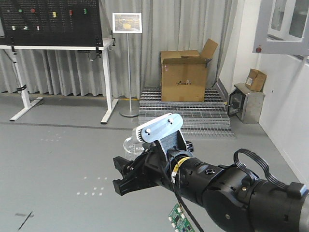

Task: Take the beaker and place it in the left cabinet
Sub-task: 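Hold the beaker in the right gripper while the base drives to the cabinet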

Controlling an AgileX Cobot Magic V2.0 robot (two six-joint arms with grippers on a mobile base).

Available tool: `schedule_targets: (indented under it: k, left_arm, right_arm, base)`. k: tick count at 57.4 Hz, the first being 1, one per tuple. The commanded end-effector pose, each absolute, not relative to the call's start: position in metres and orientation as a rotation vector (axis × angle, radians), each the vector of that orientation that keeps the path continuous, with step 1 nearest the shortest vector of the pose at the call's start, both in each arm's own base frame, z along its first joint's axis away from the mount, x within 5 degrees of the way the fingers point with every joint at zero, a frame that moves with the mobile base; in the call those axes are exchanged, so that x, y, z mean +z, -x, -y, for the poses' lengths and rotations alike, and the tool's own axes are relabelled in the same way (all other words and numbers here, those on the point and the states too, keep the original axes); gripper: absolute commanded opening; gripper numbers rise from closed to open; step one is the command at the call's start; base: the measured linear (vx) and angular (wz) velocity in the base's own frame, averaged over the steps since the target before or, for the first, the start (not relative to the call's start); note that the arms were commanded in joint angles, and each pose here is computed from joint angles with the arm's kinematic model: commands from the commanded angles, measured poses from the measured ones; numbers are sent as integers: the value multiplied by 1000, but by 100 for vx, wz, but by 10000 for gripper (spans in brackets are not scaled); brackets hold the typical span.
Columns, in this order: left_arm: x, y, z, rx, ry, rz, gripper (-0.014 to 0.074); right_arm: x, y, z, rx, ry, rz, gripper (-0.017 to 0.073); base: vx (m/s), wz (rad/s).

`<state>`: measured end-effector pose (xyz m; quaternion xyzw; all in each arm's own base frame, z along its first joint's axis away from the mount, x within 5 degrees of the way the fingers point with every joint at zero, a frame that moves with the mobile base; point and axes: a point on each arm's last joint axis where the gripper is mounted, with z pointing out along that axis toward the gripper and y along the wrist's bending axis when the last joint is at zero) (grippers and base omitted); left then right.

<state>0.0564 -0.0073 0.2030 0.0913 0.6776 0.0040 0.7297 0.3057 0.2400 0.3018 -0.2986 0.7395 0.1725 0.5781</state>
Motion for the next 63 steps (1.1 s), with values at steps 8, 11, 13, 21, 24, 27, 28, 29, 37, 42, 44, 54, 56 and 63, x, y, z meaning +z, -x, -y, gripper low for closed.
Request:
schedule_targets:
  k: [8, 11, 13, 21, 24, 27, 28, 29, 37, 42, 44, 54, 56, 63]
  left_arm:
    - [205, -55, 7, 2, -189, -1416, 1]
    - [205, -55, 7, 2, -189, -1416, 1]
    - [205, -55, 7, 2, -189, -1416, 1]
    - [205, -55, 7, 2, -189, -1416, 1]
    - [205, -55, 7, 2, -189, -1416, 1]
    - [205, -55, 7, 2, -189, -1416, 1]
    - [205, -55, 7, 2, -189, -1416, 1]
    - [205, -55, 7, 2, -189, -1416, 1]
    - [205, -55, 7, 2, -189, -1416, 1]
    - [205, -55, 7, 2, -189, -1416, 1]
    - [205, -55, 7, 2, -189, -1416, 1]
    - [205, -55, 7, 2, -189, -1416, 1]
    - [205, -55, 7, 2, -189, -1416, 1]
    - [205, -55, 7, 2, -189, -1416, 1]
  right_arm:
    - [338, -302, -237, 438, 643, -1575, -9]
    - [338, -302, -237, 437, 643, -1576, -9]
    - [338, -302, -237, 437, 643, -1576, -9]
    - [338, -302, -237, 437, 643, -1576, -9]
    - [338, -302, -237, 437, 643, -1576, -9]
    - [338, -302, -237, 437, 643, -1576, -9]
    - [338, -302, -237, 437, 643, -1576, -9]
    - [338, -302, -237, 437, 643, -1576, -9]
    - [338, -302, -237, 437, 643, -1576, -9]
    - [338, -302, -237, 437, 643, -1576, -9]
    - [338, -302, -237, 437, 643, -1576, -9]
    - [338, -302, -237, 438, 643, -1575, -9]
    - [338, -302, -237, 438, 643, -1575, -9]
    - [338, -302, -237, 437, 643, -1576, -9]
  base:
    - [77, -6]
    - [76, -4]
    - [76, -3]
    - [76, -3]
    - [75, -2]
    - [76, -2]
    - [76, -2]
    - [76, -1]
    - [75, -1]
    - [73, 0]
    - [72, 0]
    - [71, -2]
    - [68, -5]
    - [68, -8]
